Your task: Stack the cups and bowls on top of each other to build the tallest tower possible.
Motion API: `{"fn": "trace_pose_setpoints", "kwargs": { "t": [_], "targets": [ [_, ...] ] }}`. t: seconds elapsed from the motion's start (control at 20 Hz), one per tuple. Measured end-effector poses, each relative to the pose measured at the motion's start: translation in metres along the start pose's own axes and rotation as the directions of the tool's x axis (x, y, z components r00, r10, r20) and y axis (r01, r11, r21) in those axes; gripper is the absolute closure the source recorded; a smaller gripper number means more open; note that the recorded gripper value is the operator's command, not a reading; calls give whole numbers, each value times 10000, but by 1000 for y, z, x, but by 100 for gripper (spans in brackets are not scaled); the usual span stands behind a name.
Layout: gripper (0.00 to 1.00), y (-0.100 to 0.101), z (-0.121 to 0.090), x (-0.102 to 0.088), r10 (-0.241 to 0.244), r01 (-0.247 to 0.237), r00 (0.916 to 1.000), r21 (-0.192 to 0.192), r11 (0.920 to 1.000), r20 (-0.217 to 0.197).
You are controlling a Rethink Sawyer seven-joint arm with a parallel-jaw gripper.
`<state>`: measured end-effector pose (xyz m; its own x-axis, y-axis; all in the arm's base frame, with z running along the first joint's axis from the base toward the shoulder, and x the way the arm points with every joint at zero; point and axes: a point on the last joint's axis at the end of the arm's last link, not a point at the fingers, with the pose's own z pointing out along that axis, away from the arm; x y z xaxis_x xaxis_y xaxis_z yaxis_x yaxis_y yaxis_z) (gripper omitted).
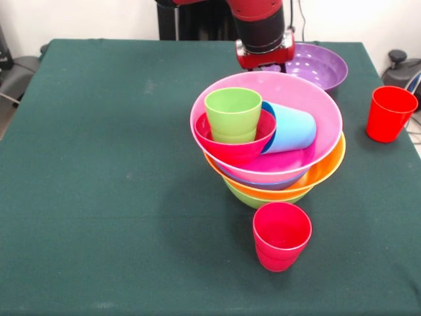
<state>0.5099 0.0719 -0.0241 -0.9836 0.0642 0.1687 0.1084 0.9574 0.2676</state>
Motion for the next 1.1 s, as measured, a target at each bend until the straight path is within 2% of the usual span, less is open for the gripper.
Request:
{"fn": "trace_pose_setpoints", "kwargs": {
  "t": [0.3,1.1],
  "targets": [
    [0,2,1,1,-24,25,10000,-44,10000,72],
    [0,3,8,36,-22,26,9983,55,10000,-586]
  ]
}}
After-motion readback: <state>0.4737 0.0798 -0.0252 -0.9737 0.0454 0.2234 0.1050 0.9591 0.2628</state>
